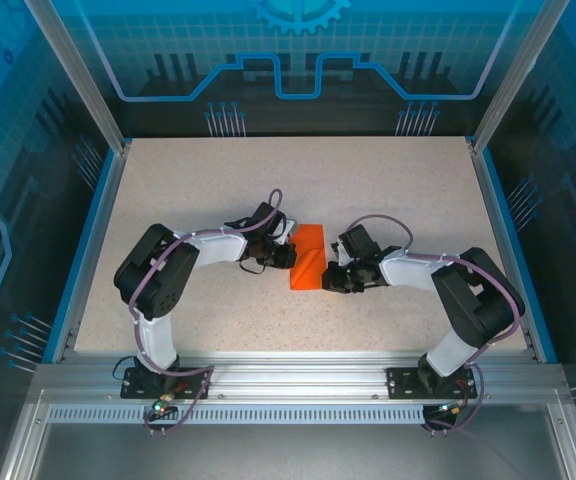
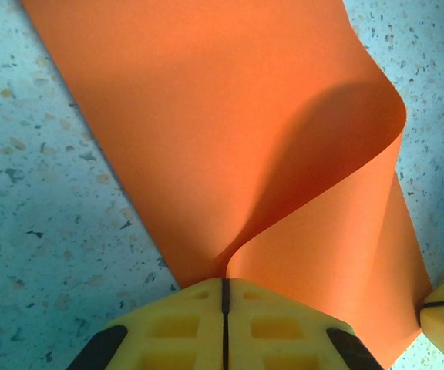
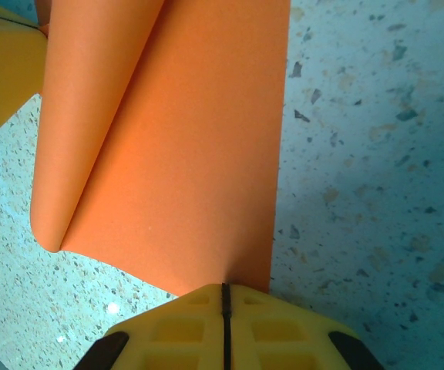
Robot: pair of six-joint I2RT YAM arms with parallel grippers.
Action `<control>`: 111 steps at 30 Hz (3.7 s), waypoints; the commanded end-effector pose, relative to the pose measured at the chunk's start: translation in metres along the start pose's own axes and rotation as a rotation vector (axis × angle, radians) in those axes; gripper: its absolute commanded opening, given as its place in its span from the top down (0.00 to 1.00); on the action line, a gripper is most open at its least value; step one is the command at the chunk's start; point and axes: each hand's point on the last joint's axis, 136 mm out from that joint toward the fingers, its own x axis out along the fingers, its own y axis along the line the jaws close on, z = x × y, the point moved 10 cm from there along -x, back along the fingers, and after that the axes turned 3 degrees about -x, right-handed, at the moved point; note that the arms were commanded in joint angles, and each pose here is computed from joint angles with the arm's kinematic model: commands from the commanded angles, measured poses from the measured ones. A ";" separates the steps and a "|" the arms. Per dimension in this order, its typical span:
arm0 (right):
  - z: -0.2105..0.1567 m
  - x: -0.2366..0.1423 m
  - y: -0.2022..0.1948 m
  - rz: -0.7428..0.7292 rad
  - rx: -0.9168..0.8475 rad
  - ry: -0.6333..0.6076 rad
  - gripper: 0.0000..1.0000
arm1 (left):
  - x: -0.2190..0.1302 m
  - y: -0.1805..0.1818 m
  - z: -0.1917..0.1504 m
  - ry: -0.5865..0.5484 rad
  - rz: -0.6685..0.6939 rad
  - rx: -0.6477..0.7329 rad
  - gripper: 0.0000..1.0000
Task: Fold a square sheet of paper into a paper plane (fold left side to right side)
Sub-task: Fold the triangle a second time at the center of the table.
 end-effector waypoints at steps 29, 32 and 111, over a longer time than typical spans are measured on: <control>-0.017 0.009 -0.012 -0.114 0.012 0.107 0.92 | -0.004 -0.002 0.006 -0.027 -0.022 0.029 0.91; -0.016 0.009 -0.012 -0.113 0.011 0.107 0.92 | -0.002 -0.001 0.005 -0.015 -0.019 0.026 0.91; 0.049 0.038 -0.003 0.029 0.035 -0.020 0.94 | -0.011 -0.009 0.006 -0.004 0.004 0.061 0.76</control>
